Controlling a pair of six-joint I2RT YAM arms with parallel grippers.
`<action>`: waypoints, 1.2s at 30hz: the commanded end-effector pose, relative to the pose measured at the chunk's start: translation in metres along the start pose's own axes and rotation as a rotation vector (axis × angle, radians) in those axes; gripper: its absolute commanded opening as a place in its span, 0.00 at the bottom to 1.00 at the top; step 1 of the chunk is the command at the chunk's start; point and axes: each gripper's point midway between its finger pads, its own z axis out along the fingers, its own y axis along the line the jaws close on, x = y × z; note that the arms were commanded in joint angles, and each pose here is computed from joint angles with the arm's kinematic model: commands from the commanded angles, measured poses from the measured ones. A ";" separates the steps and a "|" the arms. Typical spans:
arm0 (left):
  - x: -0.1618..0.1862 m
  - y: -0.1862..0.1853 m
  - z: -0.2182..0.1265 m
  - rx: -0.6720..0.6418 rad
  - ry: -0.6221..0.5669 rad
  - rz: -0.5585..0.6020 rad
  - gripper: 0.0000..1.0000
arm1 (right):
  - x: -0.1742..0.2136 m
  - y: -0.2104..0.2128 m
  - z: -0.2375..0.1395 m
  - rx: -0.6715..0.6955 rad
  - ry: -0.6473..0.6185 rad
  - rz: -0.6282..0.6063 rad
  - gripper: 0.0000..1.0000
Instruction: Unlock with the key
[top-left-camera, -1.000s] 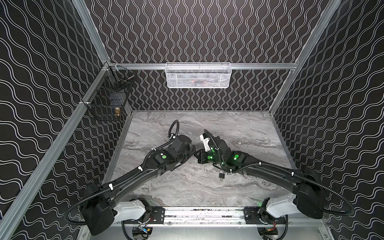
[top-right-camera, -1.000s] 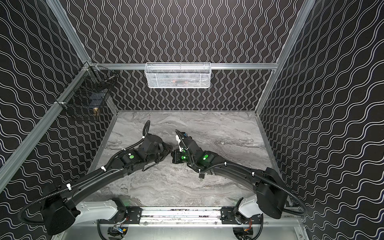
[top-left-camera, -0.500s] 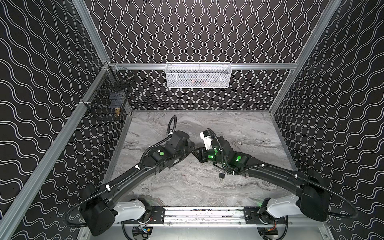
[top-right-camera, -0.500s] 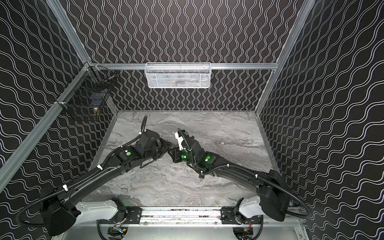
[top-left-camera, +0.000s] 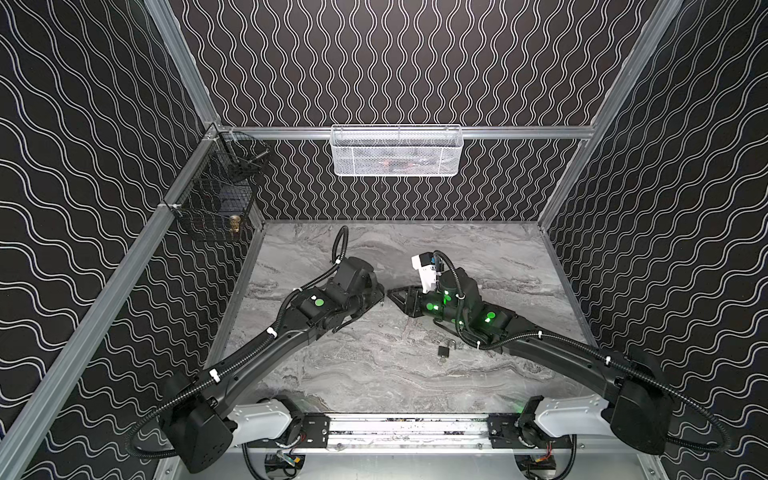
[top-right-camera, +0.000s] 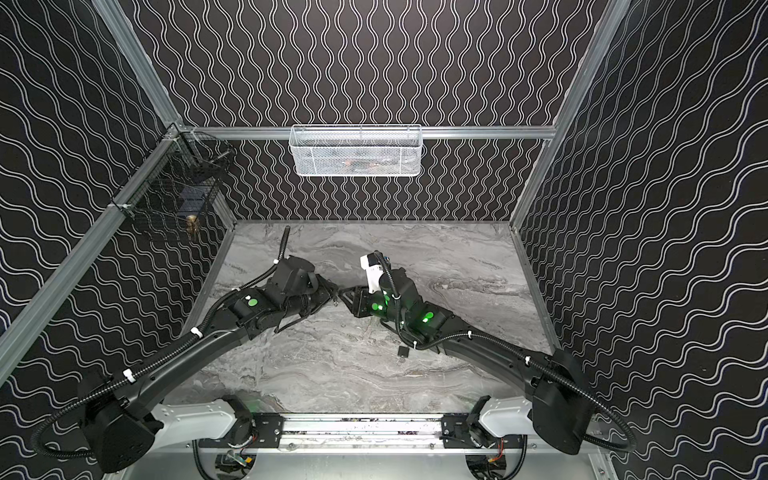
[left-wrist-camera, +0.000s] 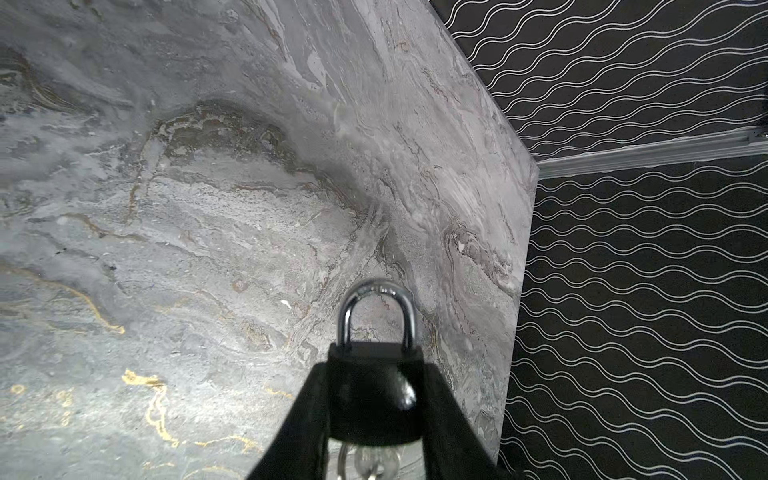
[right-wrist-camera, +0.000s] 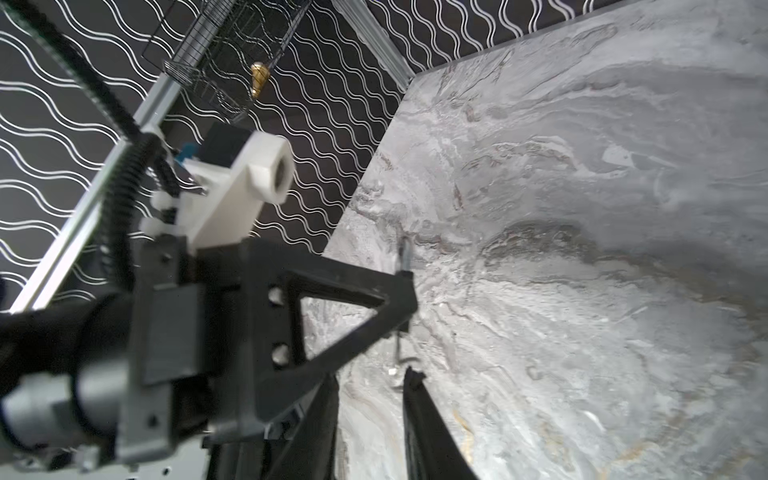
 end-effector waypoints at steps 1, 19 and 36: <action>-0.005 0.001 -0.002 0.001 -0.030 0.005 0.00 | -0.006 0.002 0.006 -0.001 -0.008 0.093 0.27; -0.010 0.001 0.001 0.005 -0.058 -0.032 0.00 | 0.016 -0.029 0.010 0.159 0.006 0.132 0.20; -0.010 -0.002 0.001 0.021 -0.059 -0.052 0.00 | 0.010 -0.004 0.029 0.056 0.018 0.110 0.19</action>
